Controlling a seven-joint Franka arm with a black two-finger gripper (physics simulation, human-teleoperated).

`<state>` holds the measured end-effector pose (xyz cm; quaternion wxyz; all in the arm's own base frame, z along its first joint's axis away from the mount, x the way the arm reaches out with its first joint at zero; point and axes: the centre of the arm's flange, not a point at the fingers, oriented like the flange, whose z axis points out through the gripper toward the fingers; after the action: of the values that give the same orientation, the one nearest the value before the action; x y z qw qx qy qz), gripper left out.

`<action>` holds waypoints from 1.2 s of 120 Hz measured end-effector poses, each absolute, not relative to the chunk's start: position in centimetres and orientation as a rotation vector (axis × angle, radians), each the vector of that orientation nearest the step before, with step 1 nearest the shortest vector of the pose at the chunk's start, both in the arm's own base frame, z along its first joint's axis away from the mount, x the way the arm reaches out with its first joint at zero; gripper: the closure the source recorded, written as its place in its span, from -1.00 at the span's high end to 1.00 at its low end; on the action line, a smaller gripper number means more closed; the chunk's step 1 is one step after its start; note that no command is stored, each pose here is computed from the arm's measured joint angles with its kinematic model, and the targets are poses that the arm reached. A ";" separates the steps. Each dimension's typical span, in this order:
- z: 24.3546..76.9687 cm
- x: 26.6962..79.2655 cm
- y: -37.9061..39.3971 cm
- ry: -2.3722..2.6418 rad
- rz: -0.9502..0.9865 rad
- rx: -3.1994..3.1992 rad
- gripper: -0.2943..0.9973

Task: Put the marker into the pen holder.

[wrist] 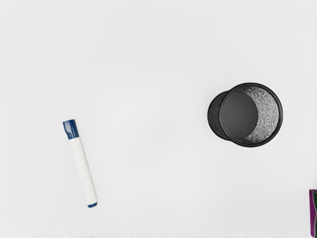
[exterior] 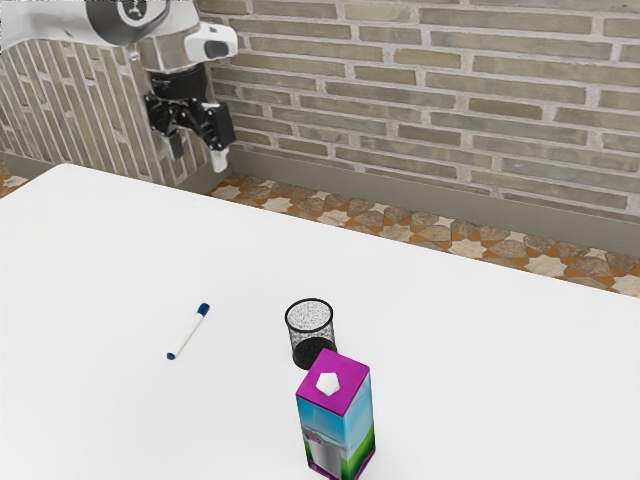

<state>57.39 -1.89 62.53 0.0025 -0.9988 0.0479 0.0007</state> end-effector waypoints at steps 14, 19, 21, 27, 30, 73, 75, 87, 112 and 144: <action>60.9 57.5 -1.6 0.130 0.038 -3.132 0.51; 58.8 57.4 -1.3 0.115 0.094 -3.133 0.51; 57.3 57.3 -1.0 0.106 0.128 -3.134 0.51; 52.5 57.0 0.2 0.065 0.237 -3.131 0.51; 50.2 56.6 1.1 0.034 0.285 -3.127 0.51; 33.2 51.2 8.7 -0.033 0.332 -3.120 0.22; 33.1 51.4 8.5 -0.029 0.315 -3.120 0.21; 32.7 52.4 7.6 -0.052 0.230 -3.132 0.18; 30.0 54.8 8.0 -0.230 0.176 -3.144 0.15; 26.8 58.4 9.5 -0.294 0.151 -3.073 0.13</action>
<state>58.38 9.45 26.83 0.0255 -0.9939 -0.0951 0.0488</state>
